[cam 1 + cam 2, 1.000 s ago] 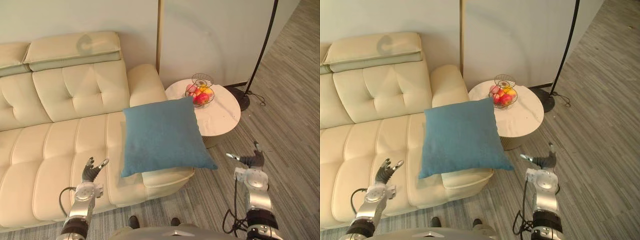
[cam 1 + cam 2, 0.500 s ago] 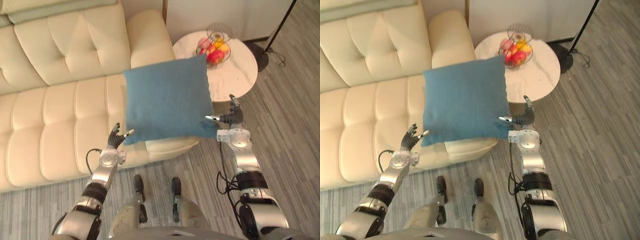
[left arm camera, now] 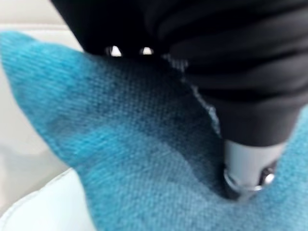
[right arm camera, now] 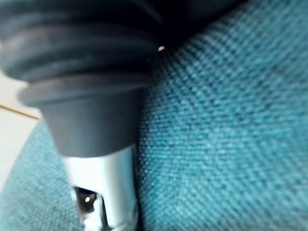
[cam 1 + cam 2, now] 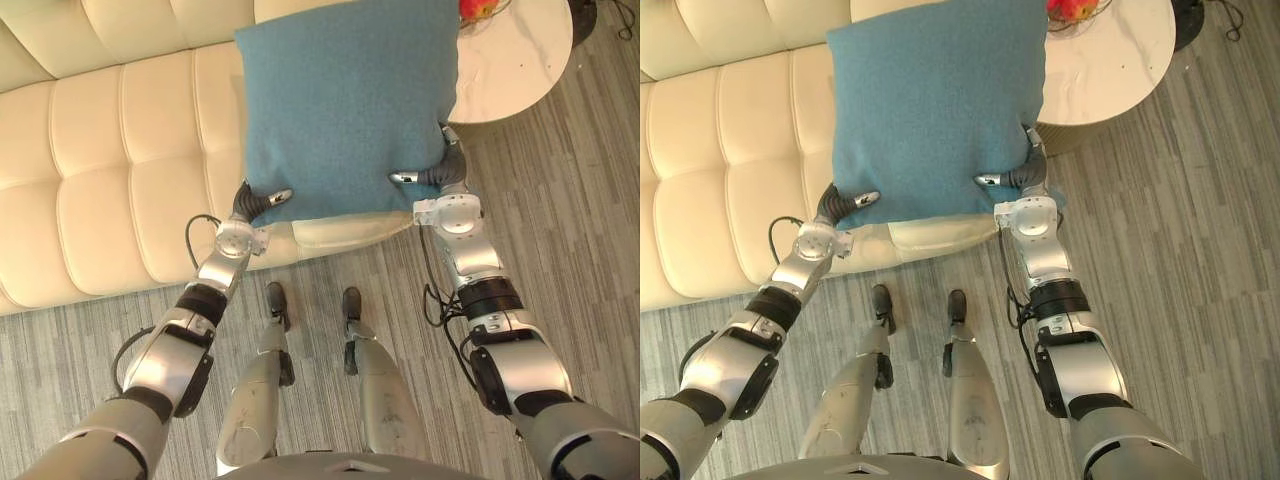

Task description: Pick up cushions and gather them together orderly.

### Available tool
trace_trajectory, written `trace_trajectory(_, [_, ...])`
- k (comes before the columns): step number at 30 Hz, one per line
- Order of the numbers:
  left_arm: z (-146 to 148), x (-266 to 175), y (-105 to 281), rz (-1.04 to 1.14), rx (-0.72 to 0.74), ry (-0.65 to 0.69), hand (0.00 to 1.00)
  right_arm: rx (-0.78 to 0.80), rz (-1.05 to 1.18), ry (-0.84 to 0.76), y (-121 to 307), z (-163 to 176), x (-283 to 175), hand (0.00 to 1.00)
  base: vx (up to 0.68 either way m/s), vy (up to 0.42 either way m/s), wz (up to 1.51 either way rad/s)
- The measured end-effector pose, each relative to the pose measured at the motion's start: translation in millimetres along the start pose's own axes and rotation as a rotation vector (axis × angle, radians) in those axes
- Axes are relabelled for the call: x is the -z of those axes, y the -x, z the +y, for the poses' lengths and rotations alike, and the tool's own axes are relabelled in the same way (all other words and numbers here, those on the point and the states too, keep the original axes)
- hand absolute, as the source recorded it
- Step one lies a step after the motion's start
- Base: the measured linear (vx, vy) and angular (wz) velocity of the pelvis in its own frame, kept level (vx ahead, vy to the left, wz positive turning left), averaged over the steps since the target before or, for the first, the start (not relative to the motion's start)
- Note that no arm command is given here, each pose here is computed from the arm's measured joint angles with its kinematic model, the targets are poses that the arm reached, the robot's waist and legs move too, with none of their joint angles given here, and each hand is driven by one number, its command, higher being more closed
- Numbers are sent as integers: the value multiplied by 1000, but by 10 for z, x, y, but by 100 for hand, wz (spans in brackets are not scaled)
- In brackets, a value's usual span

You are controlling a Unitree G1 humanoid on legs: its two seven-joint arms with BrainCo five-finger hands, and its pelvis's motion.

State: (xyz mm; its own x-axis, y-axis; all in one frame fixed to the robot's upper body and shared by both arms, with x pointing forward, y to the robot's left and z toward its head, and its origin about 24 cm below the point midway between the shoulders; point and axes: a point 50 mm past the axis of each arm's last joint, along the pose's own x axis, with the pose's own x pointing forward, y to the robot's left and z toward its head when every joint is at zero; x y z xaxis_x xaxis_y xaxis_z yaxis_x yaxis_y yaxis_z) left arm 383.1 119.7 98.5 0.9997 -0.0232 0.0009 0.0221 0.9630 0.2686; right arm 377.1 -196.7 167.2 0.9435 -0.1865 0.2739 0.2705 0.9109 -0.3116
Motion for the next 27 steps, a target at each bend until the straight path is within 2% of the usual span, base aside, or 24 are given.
trace_trajectory(5, [16, -181, -18, -63, -22, 46, 100, -2, -80, -25, 19, -12, -180, 100, -25, -40, 9])
trace_trajectory(11, [10, -326, 24, -134, -19, 84, 100, -20, -65, -68, 194, 22, -31, 100, 15, -37, 15])
trace_trajectory(27, [-112, 199, 584, -71, -4, 207, 100, -53, 110, -204, 935, 256, 534, 100, 61, -39, 10])
